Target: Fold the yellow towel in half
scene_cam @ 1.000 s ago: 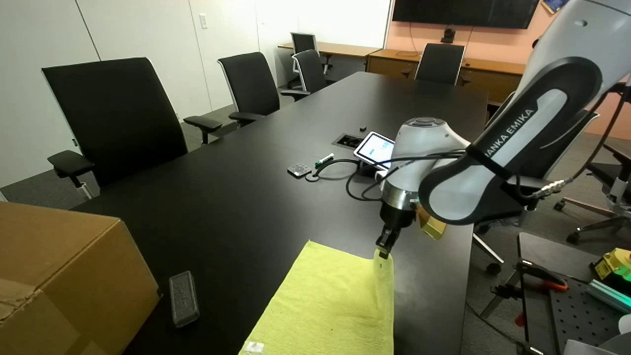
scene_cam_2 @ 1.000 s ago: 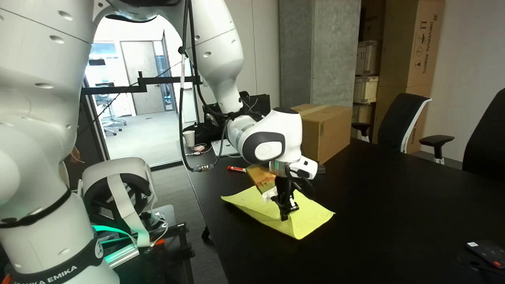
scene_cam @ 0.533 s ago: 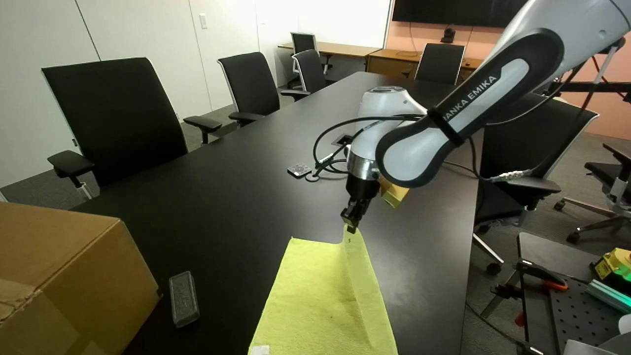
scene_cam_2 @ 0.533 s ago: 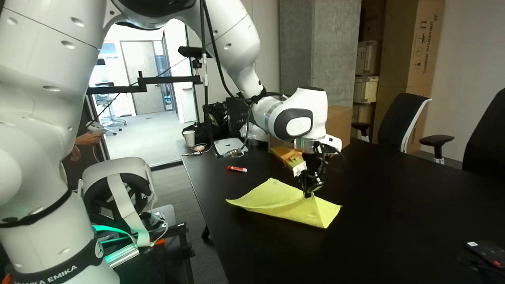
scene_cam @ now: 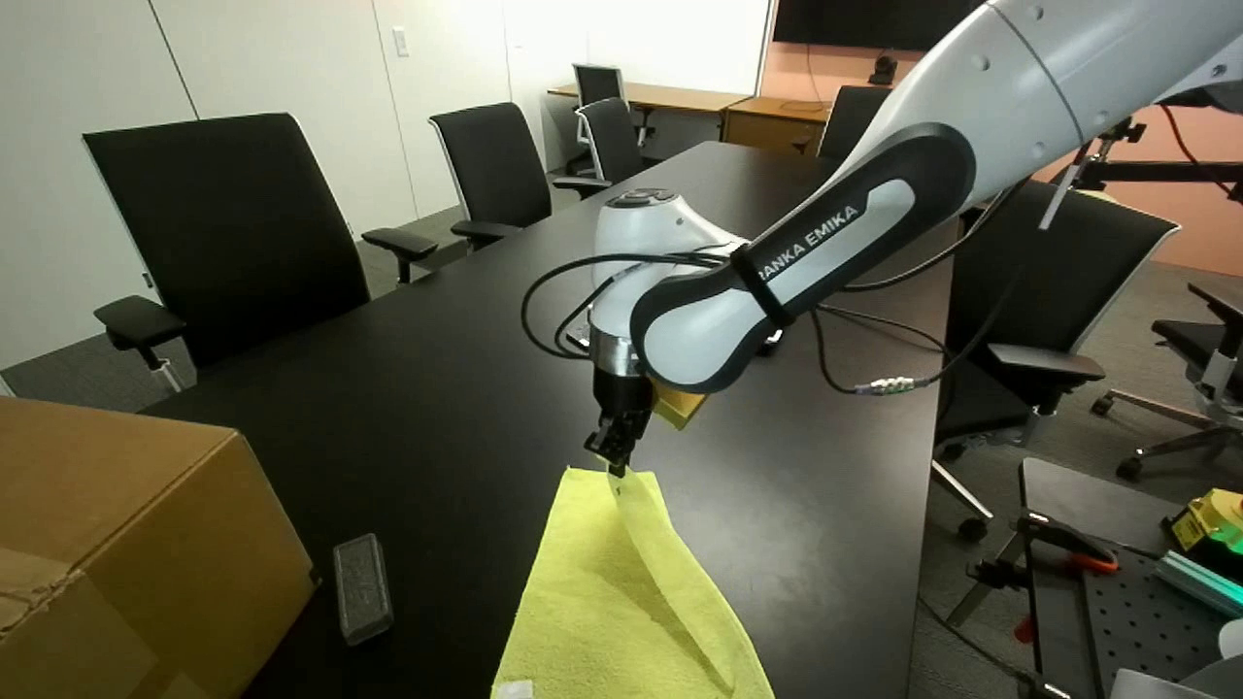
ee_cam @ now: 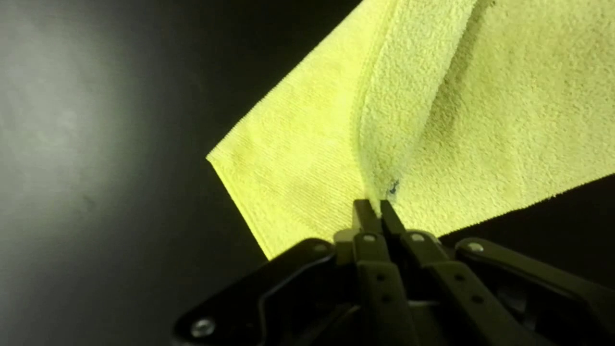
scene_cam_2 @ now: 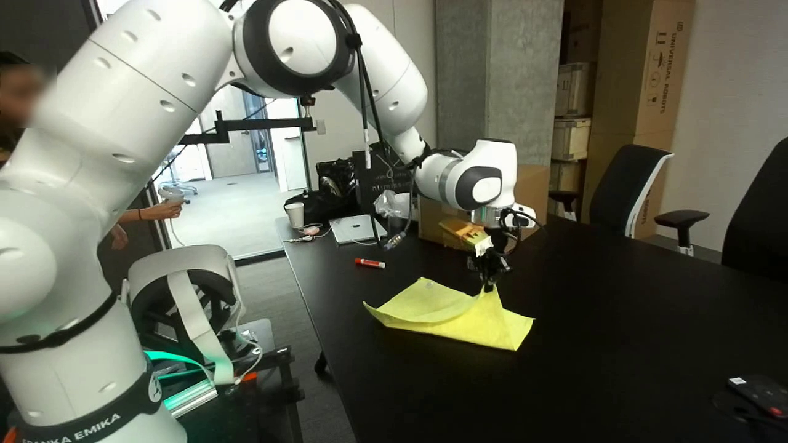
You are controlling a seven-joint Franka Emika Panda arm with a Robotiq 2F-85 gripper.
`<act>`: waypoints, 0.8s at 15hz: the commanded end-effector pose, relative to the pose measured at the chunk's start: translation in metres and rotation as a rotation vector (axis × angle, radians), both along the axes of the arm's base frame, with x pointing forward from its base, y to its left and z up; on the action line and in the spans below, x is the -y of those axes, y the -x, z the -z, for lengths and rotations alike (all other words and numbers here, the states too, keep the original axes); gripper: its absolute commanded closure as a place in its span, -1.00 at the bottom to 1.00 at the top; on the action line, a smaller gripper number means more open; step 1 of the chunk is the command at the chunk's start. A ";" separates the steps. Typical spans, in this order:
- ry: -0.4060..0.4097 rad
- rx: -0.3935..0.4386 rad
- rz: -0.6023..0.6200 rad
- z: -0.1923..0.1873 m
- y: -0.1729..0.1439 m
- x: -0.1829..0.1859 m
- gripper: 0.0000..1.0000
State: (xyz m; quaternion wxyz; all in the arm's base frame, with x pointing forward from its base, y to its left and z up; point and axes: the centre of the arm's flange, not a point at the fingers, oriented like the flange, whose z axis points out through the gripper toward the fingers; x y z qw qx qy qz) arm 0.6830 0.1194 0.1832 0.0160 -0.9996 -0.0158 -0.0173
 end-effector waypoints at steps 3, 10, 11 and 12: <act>0.053 0.054 0.025 0.001 -0.064 -0.039 0.87; 0.162 0.078 0.097 0.015 -0.069 -0.025 -0.31; 0.166 0.055 0.095 0.014 -0.060 -0.024 -0.44; 0.174 0.031 0.080 0.014 -0.049 -0.024 -0.62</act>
